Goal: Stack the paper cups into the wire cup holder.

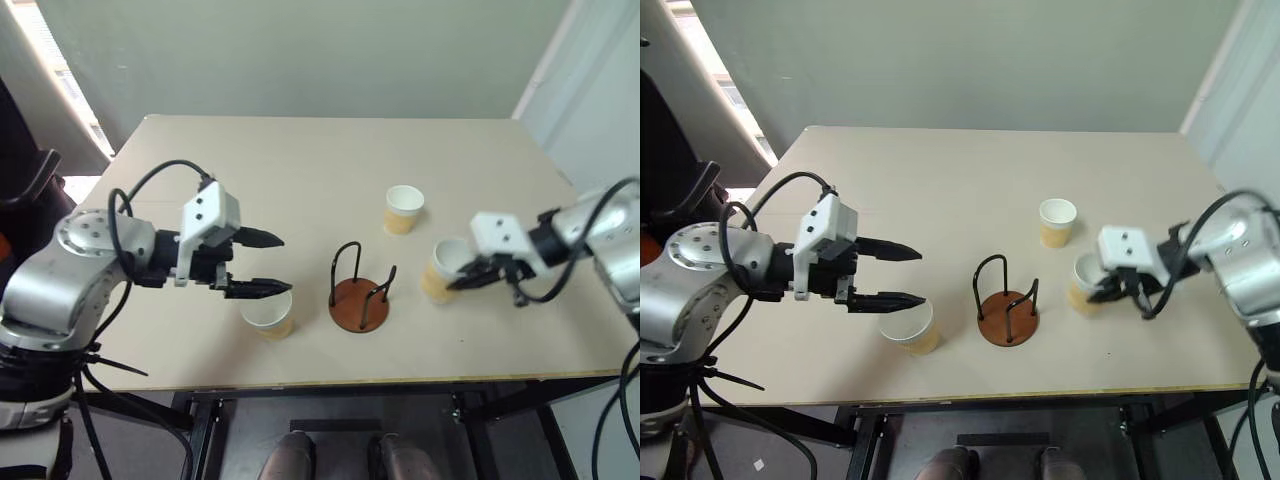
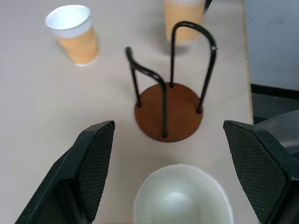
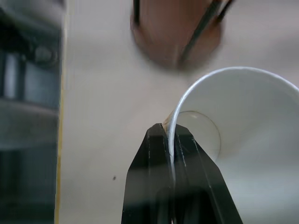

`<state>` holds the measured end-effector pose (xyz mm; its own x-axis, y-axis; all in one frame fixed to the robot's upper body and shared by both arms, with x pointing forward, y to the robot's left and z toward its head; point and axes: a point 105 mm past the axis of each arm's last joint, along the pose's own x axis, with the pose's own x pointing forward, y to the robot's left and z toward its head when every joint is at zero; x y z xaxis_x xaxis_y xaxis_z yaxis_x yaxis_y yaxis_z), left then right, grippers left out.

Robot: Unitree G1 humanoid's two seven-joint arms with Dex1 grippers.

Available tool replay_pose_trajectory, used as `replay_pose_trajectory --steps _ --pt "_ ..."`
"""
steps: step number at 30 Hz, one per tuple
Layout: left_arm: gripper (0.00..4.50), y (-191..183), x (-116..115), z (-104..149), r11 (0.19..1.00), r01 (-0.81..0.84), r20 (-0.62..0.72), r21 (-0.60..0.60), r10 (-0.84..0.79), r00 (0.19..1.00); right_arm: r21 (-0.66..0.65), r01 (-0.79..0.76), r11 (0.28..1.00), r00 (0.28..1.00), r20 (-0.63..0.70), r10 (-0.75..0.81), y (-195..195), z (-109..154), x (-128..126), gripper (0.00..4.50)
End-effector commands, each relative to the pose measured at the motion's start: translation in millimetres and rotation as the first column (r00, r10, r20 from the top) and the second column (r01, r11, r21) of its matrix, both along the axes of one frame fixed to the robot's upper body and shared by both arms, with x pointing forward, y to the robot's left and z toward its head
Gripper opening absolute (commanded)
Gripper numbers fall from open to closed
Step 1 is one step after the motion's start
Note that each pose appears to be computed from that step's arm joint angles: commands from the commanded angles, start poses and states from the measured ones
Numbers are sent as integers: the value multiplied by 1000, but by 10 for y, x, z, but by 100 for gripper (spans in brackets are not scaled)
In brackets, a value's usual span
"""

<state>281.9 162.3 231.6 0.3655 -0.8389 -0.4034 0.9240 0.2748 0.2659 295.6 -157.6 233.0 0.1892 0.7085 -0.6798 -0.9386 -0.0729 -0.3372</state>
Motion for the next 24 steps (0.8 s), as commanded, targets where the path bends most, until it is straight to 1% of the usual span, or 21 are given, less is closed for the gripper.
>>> replay_pose_trajectory --steps 1,2,3,5,7,9,12,21,24 --pt "401 42 -36 117 1000 10 58 5 -11 998 255 -190 948 974 167 151 289 839 -193 5" --pt "401 44 -33 104 1000 9 56 4 -9 998 291 -229 929 965 190 179 387 938 -203 5" --pt "401 43 -31 87 1000 8 54 4 -8 999 302 -263 916 957 204 208 472 977 -215 5" --pt "401 21 -25 53 1000 11 49 1 -11 999 266 -307 914 944 208 257 595 902 -210 5" --pt "401 -23 -32 30 1000 20 45 -4 -20 999 240 -344 908 935 171 309 686 768 -212 5" --pt "401 -54 -47 22 1000 27 42 -7 -26 999 209 -334 919 939 158 306 737 647 -141 5" --pt "401 -66 -57 38 1000 18 41 -17 -17 999 138 -311 941 946 136 293 711 441 -39 5" --pt "401 -65 -119 15 1000 -8 26 -20 9 1000 89 -339 937 940 69 334 694 245 -78 5" --pt "401 -48 -104 20 1000 -23 26 -20 23 999 87 -347 934 937 68 342 719 234 -81 62"
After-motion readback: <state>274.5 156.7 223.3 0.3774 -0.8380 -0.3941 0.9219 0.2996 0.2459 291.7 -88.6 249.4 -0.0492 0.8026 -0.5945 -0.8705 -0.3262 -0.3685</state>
